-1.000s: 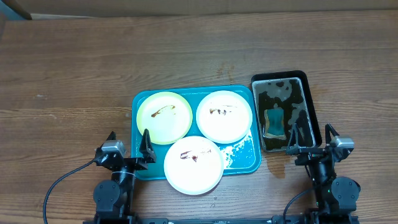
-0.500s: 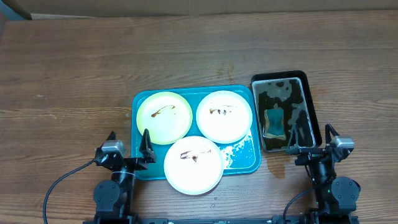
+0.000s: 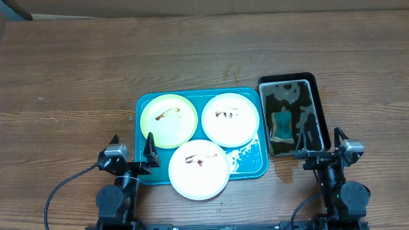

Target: Clean dirty plates on tray and stack at the side

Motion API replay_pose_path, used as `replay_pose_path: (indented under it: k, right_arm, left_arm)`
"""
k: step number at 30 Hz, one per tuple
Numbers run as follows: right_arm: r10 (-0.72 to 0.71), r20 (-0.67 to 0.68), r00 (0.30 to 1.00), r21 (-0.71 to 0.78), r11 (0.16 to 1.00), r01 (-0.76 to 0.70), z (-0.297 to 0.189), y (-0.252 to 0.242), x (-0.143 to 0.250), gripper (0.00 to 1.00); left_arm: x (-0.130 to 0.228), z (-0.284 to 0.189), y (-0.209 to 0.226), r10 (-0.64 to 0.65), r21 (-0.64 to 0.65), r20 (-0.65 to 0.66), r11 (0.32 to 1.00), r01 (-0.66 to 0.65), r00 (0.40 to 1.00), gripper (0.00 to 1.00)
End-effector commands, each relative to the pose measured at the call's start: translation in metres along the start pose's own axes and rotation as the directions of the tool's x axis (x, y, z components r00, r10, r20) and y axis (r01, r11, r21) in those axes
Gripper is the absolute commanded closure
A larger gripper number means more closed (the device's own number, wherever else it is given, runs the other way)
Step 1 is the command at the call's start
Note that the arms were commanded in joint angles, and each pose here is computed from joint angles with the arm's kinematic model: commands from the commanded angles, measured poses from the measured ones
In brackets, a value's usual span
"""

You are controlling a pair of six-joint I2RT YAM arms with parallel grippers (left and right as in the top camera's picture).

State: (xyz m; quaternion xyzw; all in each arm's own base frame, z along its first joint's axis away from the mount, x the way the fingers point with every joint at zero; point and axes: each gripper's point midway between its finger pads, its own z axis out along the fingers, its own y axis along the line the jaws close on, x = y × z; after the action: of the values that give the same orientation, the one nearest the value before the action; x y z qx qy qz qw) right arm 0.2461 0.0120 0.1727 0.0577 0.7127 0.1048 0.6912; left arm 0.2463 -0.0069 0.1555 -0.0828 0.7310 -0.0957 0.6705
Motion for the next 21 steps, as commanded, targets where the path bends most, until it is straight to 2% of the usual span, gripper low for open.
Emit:
replay_pose_path:
  k: [1,21]
  right_arm:
    - [-0.004,0.002,1.000,-0.003,1.000,0.004,0.0001,-0.0002,0.0022,0.00]
    - [0.001,0.000,1.000,-0.009,1.000,-0.001,0.0000,0.0008,0.0024,0.00]
  left_arm:
    - [-0.0013,-0.0004,0.0031,0.015,-0.015,0.010,1.000,-0.015,1.000,0.00]
    - [-0.0003,-0.0003,-0.0004,0.014,0.005,0.004,1.000,-0.015,1.000,0.00]
